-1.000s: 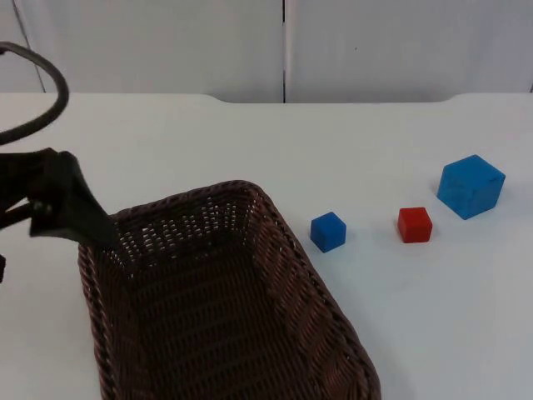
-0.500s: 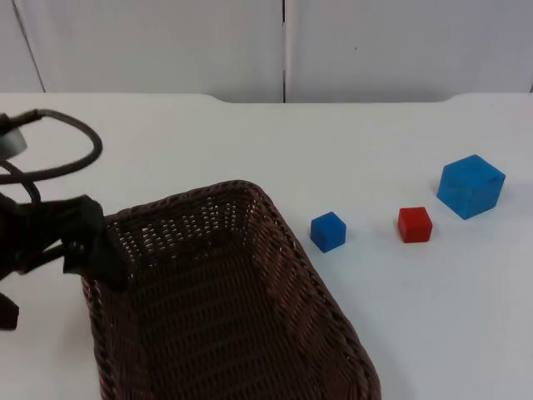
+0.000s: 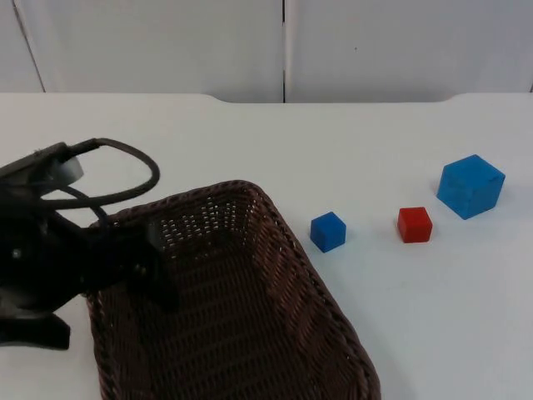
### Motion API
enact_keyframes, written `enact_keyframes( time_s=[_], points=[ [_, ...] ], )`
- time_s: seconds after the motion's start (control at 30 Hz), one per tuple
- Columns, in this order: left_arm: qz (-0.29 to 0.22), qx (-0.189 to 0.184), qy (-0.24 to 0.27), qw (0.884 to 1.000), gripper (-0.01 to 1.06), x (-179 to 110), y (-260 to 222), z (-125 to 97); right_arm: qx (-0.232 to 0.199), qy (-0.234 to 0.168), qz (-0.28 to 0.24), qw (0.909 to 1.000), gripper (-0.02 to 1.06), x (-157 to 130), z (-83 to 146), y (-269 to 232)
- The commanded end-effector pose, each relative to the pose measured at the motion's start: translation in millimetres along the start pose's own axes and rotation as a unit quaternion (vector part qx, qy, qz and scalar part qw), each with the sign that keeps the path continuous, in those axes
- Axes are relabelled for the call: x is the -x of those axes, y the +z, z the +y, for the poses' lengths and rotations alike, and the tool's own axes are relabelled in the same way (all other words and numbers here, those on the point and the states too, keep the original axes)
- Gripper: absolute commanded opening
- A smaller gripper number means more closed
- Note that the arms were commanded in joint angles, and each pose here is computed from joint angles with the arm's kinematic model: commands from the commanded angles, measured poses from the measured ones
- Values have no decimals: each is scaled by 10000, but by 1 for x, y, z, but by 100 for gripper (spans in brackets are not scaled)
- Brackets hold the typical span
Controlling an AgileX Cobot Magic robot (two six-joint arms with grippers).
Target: Pick up the basket with the left hand and place the largest block into the basket with the right hand.
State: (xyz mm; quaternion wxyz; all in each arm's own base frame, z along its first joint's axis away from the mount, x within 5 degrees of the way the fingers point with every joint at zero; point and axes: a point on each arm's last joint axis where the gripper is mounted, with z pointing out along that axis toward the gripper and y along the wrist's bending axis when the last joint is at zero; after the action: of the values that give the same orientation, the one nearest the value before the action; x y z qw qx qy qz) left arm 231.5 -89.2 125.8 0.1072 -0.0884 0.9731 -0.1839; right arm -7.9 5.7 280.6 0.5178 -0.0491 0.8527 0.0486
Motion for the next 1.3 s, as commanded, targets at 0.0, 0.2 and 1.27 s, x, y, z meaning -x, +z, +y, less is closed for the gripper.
enact_keyframes(
  time_s=[0.0, 0.2, 1.27],
  points=[
    [-194, 38, -184, 9996, 105, 1, 2, -1, -32, 1, -18, 10000, 105, 0, 0, 0],
    [-324, 240, -443, 9982, 105, -9, 6, 12, -32, 1, -18, 10000, 105, 0, 0, 0],
    [-268, 659, -556, 9959, 76, -15, 29, 28, -32, 1, -18, 10000, 105, 0, 0, 0]
  ],
)
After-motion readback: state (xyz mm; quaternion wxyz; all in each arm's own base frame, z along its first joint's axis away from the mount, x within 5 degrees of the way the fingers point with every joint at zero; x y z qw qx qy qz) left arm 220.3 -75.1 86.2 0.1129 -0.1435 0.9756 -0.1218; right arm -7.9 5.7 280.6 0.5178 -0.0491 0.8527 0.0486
